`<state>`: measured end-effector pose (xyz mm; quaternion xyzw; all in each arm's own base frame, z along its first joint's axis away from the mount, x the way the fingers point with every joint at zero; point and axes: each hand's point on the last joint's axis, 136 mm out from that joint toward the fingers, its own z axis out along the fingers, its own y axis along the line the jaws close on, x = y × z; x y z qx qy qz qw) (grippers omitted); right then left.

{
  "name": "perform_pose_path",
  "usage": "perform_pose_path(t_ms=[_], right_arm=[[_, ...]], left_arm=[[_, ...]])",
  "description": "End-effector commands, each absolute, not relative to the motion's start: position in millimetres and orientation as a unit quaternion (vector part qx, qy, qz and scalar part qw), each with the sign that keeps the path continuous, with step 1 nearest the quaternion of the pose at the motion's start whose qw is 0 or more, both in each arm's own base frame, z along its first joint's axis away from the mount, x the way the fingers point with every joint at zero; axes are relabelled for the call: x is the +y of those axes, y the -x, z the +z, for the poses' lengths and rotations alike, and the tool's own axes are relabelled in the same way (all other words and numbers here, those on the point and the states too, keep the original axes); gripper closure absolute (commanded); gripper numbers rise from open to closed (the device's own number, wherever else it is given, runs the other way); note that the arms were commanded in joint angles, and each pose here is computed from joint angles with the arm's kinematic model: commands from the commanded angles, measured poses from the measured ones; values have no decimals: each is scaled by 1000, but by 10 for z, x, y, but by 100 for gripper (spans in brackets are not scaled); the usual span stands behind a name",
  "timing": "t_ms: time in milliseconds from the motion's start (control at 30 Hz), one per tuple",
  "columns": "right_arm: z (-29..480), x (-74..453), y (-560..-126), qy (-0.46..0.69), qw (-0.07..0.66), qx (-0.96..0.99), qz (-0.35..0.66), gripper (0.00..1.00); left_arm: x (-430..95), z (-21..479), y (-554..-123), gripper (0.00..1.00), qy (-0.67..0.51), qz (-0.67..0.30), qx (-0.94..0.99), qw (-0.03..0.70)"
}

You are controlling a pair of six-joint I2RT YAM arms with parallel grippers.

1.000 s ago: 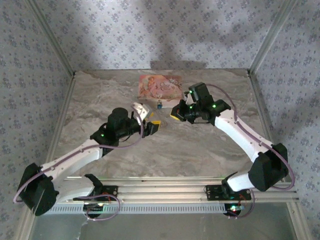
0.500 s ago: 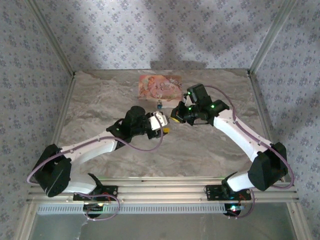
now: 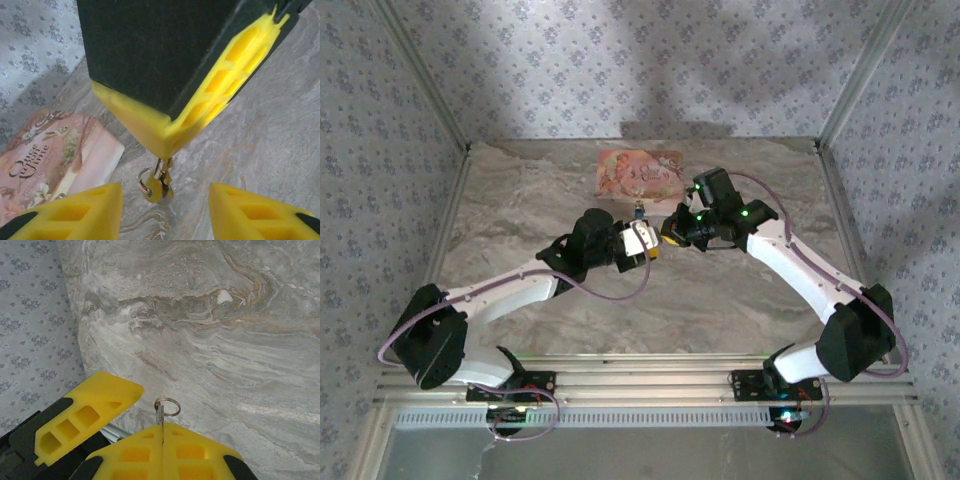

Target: Unlock a padlock with a key

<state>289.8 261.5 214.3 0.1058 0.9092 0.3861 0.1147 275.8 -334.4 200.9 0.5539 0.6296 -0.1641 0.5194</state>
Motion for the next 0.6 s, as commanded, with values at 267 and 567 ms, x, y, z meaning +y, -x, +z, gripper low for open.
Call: perform_pose_path(t_ms=[267, 567], right_arm=[[2273, 2691, -2814, -101, 102, 898, 416, 100], [2754, 2502, -2920, -96, 203, 869, 442, 52]], left_arm=[[-3296, 2145, -2824, 100, -545, -142, 634, 530], [-3007, 2131, -2815, 100, -442, -254, 712, 483]])
